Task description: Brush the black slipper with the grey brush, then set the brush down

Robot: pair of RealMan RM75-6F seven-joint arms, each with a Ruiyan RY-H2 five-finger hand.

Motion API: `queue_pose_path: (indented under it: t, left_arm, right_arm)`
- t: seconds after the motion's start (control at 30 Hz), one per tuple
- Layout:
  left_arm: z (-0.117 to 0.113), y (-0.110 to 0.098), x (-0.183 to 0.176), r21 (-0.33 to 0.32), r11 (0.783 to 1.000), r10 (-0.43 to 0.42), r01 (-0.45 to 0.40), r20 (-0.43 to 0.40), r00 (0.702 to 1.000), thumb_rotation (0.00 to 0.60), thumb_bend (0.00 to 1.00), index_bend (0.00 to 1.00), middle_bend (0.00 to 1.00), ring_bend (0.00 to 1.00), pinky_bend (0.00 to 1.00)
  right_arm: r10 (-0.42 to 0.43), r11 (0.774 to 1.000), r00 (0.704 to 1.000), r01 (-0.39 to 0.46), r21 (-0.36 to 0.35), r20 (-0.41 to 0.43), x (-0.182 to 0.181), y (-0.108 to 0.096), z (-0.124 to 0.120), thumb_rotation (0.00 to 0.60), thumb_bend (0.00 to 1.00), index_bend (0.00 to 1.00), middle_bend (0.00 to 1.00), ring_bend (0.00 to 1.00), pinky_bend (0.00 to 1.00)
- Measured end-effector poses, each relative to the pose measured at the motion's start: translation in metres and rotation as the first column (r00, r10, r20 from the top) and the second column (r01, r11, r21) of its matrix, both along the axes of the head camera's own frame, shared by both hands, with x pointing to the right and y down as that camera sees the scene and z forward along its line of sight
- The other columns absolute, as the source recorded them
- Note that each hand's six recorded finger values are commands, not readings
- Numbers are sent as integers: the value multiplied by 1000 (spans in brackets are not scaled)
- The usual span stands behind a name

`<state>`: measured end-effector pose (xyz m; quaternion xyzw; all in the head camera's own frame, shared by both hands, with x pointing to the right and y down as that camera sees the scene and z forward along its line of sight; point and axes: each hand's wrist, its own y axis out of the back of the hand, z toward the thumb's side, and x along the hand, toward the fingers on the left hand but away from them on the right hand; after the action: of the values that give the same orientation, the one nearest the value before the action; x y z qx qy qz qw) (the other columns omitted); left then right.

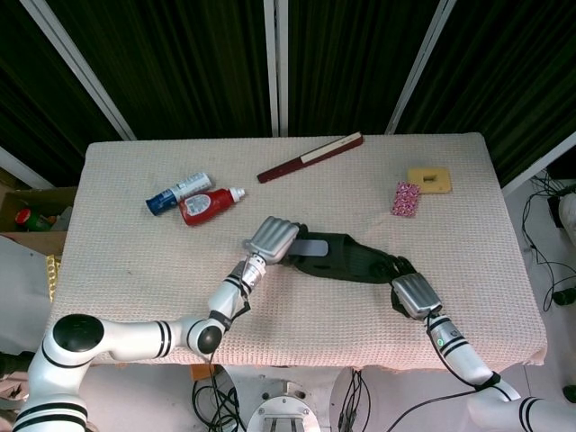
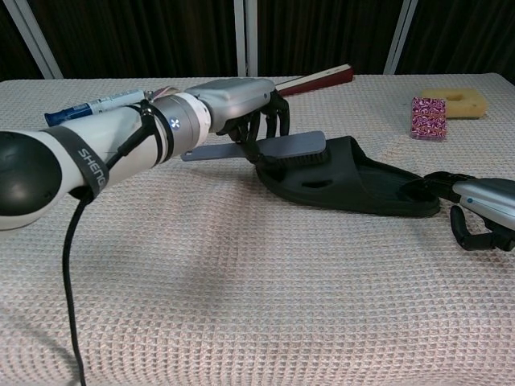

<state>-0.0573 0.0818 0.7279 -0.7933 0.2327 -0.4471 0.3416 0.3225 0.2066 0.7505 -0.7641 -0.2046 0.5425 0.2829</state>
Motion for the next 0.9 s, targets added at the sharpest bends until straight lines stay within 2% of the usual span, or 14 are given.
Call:
queue_pose_path:
  t: [0.23,0.43,0.67,0.8,0.9]
  left_arm:
    - [4,-14,-9,32,997,-76,74,49,996,600,444,914,944,746,852]
    - [6,-7,-9,-34,996,-84,85,31,996,600,444,914,944,745,852]
    - [-11,19,6,-100,995,-1,-5,-64,998,600,444,916,944,743,850]
    - [-11,31,7,-138,986,81,-89,-63,995,600,444,917,944,742,846]
    - [-10,34,7,-135,984,107,-114,-53,993,600,442,917,944,742,845]
  right_arm:
    - [1,1000,1000,-1,3,0,0,-1,-1,600,1000,112,157,0,56]
    - [-1,1000,1000,1,2,0,0,-1,-1,600,1000,112,157,0,56]
    - [1,1000,1000,-1,-2,-5,0,0,1,600,1000,112,157,0,56]
    - [3,1000,1000,-3,-2,-5,0,0,1,600,1000,112,157,0,56]
    - [3,1000,1000,-3,-1,-4,0,0,1,600,1000,112,157,0,56]
